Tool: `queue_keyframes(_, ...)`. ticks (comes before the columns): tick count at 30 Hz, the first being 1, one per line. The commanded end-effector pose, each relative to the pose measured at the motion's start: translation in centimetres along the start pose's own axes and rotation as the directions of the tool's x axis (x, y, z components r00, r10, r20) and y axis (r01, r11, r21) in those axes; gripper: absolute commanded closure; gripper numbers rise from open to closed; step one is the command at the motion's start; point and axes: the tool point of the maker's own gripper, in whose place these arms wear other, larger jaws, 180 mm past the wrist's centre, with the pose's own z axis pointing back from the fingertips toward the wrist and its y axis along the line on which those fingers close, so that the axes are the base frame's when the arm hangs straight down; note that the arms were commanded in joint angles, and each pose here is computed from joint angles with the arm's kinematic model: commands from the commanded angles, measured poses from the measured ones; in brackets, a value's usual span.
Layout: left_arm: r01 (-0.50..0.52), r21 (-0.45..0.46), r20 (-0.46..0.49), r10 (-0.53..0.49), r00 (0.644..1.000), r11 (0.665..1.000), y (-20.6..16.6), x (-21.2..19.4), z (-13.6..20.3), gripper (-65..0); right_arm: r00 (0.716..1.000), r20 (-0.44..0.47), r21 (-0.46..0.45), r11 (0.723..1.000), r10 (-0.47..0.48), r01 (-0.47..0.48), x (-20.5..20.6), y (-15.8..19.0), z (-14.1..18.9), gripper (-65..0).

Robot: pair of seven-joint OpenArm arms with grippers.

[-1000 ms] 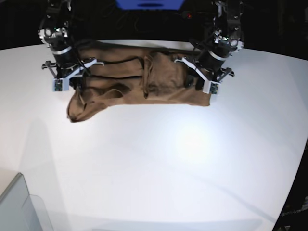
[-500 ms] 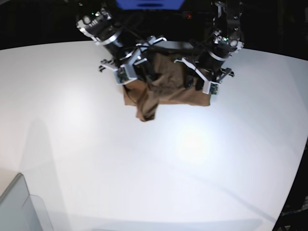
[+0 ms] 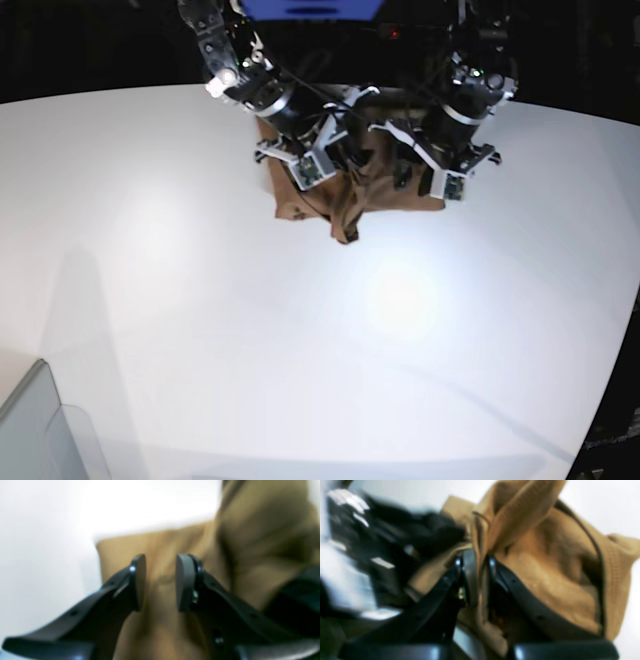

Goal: Layout the t-shirt on the table in an organized manner, then fold the t-shirt properly
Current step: 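Lift the strip with both grippers and fold it toward the left gripper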

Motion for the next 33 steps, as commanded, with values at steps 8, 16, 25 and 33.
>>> queue_keyframes(8,-0.012,0.110,0.044,0.007,0.999,0.994,3.8,1.0,2.3,-20.0,1.000,0.007,0.013,1.000,-0.004,0.004,0.0,-0.2,-0.9,0.0)
queue_keyframes(16,-0.146,0.230,-0.010,0.152,0.988,0.962,9.4,-3.2,3.5,-19.7,0.994,0.101,0.010,1.000,0.027,-0.028,3.7,0.1,0.4,0.0)
queue_keyframes(25,-0.212,0.217,-0.072,0.232,0.970,0.953,9.2,-6.4,1.7,-0.1,0.989,0.143,0.017,0.999,0.040,-0.043,5.3,0.7,0.9,0.0)
queue_keyframes(33,-0.221,0.191,-0.090,0.241,0.966,0.956,8.4,-6.8,0.5,0.0,0.984,0.167,0.117,0.990,0.063,-0.083,6.2,4.7,0.3,0.0)
